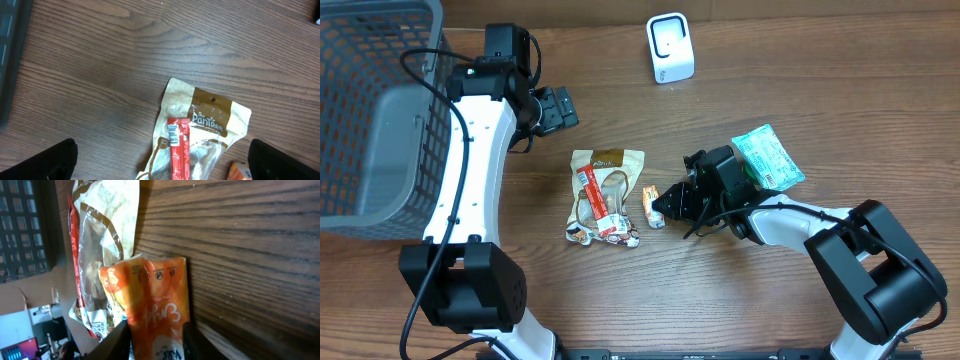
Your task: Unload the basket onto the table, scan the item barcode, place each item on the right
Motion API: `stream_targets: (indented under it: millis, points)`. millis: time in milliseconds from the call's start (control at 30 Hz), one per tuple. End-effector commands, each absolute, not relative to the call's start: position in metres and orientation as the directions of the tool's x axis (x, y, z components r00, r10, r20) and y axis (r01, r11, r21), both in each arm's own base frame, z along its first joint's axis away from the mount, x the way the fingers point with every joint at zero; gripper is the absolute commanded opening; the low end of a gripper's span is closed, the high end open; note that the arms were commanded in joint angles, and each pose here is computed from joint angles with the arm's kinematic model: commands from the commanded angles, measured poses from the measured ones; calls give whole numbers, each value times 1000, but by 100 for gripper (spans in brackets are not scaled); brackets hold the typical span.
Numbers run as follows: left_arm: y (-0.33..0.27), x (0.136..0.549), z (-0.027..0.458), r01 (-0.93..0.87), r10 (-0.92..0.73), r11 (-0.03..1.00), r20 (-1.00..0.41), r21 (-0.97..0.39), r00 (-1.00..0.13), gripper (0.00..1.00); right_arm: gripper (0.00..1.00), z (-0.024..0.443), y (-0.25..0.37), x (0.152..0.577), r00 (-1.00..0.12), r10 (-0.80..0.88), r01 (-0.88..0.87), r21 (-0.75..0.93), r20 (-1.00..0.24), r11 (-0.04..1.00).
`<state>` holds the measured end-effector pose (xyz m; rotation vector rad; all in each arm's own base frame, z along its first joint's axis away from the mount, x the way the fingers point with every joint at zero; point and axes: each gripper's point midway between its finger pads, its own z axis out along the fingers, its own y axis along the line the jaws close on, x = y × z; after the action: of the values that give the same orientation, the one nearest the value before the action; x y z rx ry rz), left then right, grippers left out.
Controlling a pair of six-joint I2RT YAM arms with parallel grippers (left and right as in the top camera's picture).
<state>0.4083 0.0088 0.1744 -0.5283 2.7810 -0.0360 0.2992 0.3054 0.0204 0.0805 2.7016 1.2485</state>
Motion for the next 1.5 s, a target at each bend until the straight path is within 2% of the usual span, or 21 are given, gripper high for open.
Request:
stream_targets:
  millis: [0, 133, 400, 567, 800, 933, 1267, 1467]
  points:
    - [11, 410, 184, -336, -344, 938, -324, -81, -881, 100, 38, 25, 306, 301, -981, 113, -47, 754, -159, 655]
    - [11, 410, 184, -336, -344, 938, -324, -82, -881, 100, 48, 39, 309, 306, -973, 93, -103, 756, -213, 646]
    - [11, 410, 184, -336, -344, 938, -324, -82, -882, 100, 54, 78, 312, 316, -945, 103, -182, 763, -310, 620]
    - [11, 410, 184, -336, -344, 938, -324, -82, -881, 100, 54, 86, 297, 324, -929, 116, -174, 692, -352, 700]
    - [11, 410, 184, -336, -344, 938, -324, -81, -881, 100, 54, 101, 276, 336, -903, 25, -201, 473, -429, 858]
    - [11, 410, 184, -336, -344, 938, -324, -82, -881, 100, 56, 112, 281, 332, -889, -46, -249, 396, -456, 884]
    - [11, 410, 184, -336, -344, 938, -324, -82, -881, 100, 66, 82, 303, 303, -848, -203, -328, 183, -489, 927]
    - [11, 410, 184, -336, -344, 938, -324, -82, -882, 100, 66, 53, 313, 300, -843, -244, -343, 129, -479, 931]
